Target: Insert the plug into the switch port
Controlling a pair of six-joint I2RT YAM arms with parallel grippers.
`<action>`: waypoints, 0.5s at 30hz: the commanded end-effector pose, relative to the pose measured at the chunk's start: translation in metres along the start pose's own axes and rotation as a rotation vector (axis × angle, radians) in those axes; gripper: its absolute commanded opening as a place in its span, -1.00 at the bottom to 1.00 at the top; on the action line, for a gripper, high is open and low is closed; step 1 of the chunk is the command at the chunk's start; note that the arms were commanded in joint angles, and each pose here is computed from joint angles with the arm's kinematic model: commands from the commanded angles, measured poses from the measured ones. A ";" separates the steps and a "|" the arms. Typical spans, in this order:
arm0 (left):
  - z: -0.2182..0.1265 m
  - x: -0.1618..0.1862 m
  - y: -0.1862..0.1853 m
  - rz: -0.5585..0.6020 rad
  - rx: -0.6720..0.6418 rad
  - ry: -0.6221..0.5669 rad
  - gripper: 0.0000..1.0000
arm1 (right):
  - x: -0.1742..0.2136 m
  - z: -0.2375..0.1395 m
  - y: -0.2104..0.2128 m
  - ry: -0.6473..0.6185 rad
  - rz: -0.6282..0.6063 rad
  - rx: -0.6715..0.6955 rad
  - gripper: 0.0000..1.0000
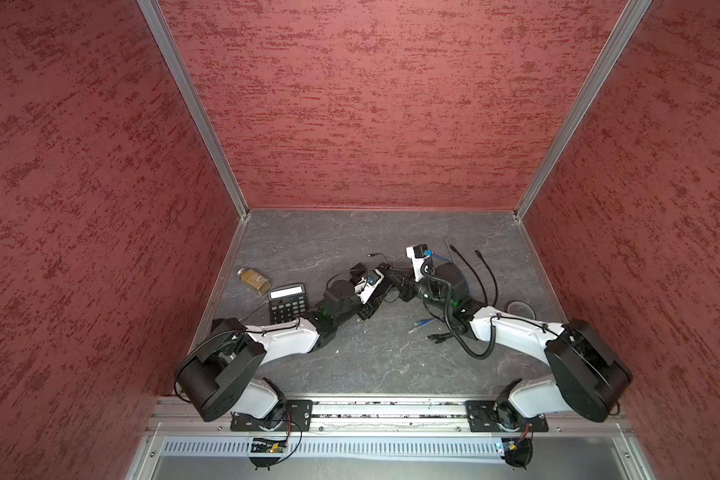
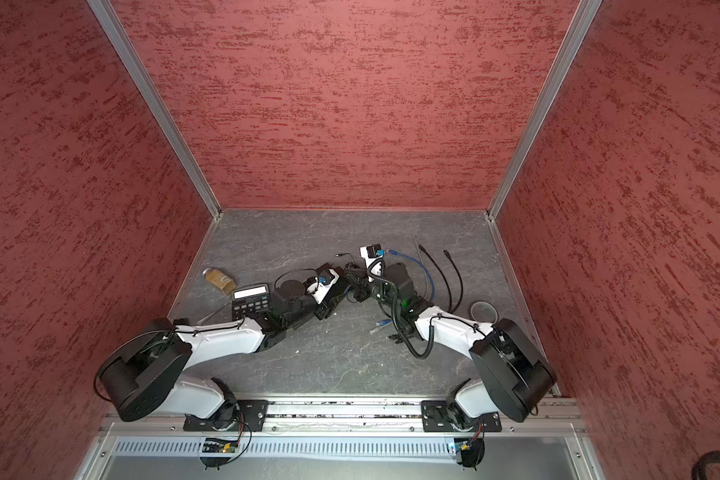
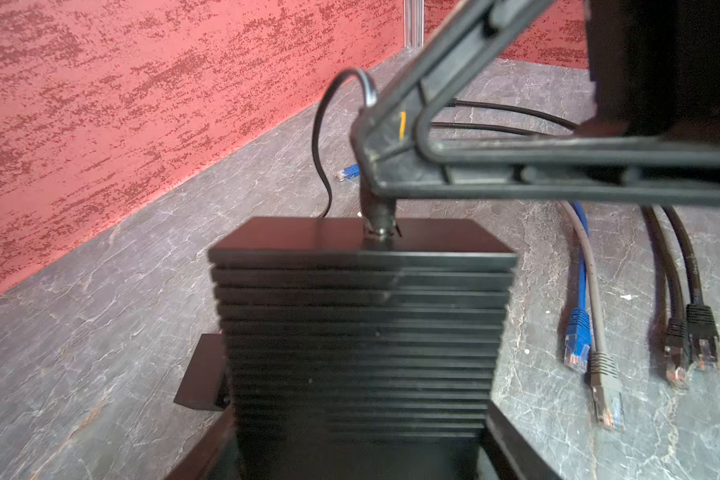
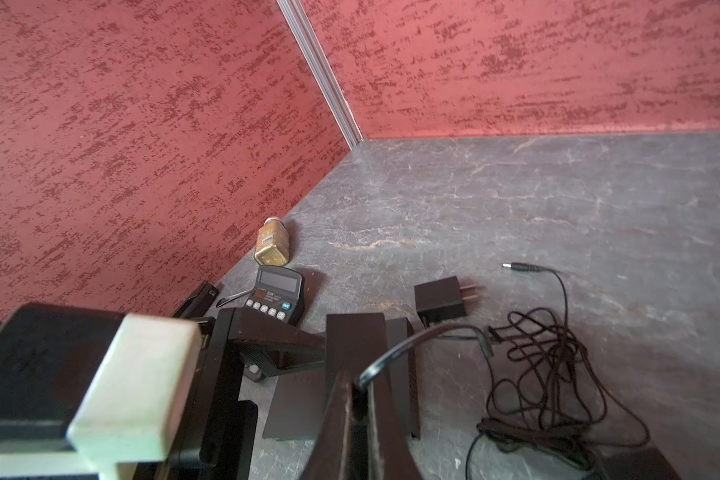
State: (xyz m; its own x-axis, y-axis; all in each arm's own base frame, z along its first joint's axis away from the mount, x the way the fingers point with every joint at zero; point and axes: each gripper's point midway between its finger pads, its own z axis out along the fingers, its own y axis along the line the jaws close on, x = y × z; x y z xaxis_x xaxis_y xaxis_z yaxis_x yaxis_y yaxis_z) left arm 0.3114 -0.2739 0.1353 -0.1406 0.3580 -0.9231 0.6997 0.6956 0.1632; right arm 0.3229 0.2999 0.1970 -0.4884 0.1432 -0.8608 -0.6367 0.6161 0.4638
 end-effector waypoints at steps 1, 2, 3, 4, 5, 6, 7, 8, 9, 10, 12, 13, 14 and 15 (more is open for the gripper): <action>-0.030 -0.113 -0.015 0.071 0.052 -0.394 -0.27 | 0.068 -0.003 -0.024 0.247 0.090 0.125 -0.86; -0.029 -0.111 -0.015 0.071 0.051 -0.389 -0.27 | 0.064 -0.003 -0.022 0.237 0.091 0.123 -0.84; -0.029 -0.109 -0.016 0.071 0.054 -0.385 -0.27 | 0.061 -0.003 -0.022 0.230 0.095 0.131 -0.81; -0.028 -0.107 -0.016 0.069 0.051 -0.379 -0.28 | 0.058 -0.002 -0.022 0.225 0.100 0.135 -0.80; -0.028 -0.106 -0.016 0.068 0.050 -0.374 -0.28 | 0.056 -0.001 -0.022 0.221 0.102 0.135 -0.78; -0.027 -0.104 -0.016 0.068 0.051 -0.369 -0.28 | 0.054 -0.001 -0.022 0.219 0.104 0.142 -0.74; -0.026 -0.102 -0.016 0.068 0.051 -0.363 -0.28 | 0.041 -0.004 -0.016 0.189 0.100 0.131 -0.71; -0.026 -0.100 -0.017 0.066 0.050 -0.358 -0.28 | 0.039 -0.004 -0.016 0.185 0.101 0.133 -0.68; -0.025 -0.100 -0.016 0.065 0.046 -0.357 -0.28 | 0.035 -0.004 -0.016 0.177 0.101 0.139 -0.64; -0.024 -0.097 -0.016 0.065 0.045 -0.349 -0.28 | 0.032 -0.005 -0.015 0.169 0.101 0.142 -0.58; -0.023 -0.093 -0.016 0.065 0.045 -0.340 -0.29 | 0.027 -0.005 -0.015 0.162 0.102 0.150 -0.51; -0.022 -0.092 -0.016 0.064 0.046 -0.336 -0.29 | 0.023 -0.005 -0.014 0.153 0.102 0.151 -0.49; -0.021 -0.090 -0.017 0.063 0.047 -0.332 -0.29 | 0.020 -0.006 -0.013 0.146 0.102 0.149 -0.48; -0.020 -0.087 -0.017 0.061 0.047 -0.325 -0.29 | 0.018 -0.006 -0.013 0.141 0.105 0.149 -0.44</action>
State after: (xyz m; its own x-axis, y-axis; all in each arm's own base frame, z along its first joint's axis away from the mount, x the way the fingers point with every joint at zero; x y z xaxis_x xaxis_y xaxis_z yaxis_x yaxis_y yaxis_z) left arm 0.3039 -0.2862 0.1488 -0.0781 0.3407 -0.9369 0.7180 0.6713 0.1842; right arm 0.3262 0.2952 0.2058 -0.5474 0.1578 -0.8219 -0.5541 0.6677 0.4972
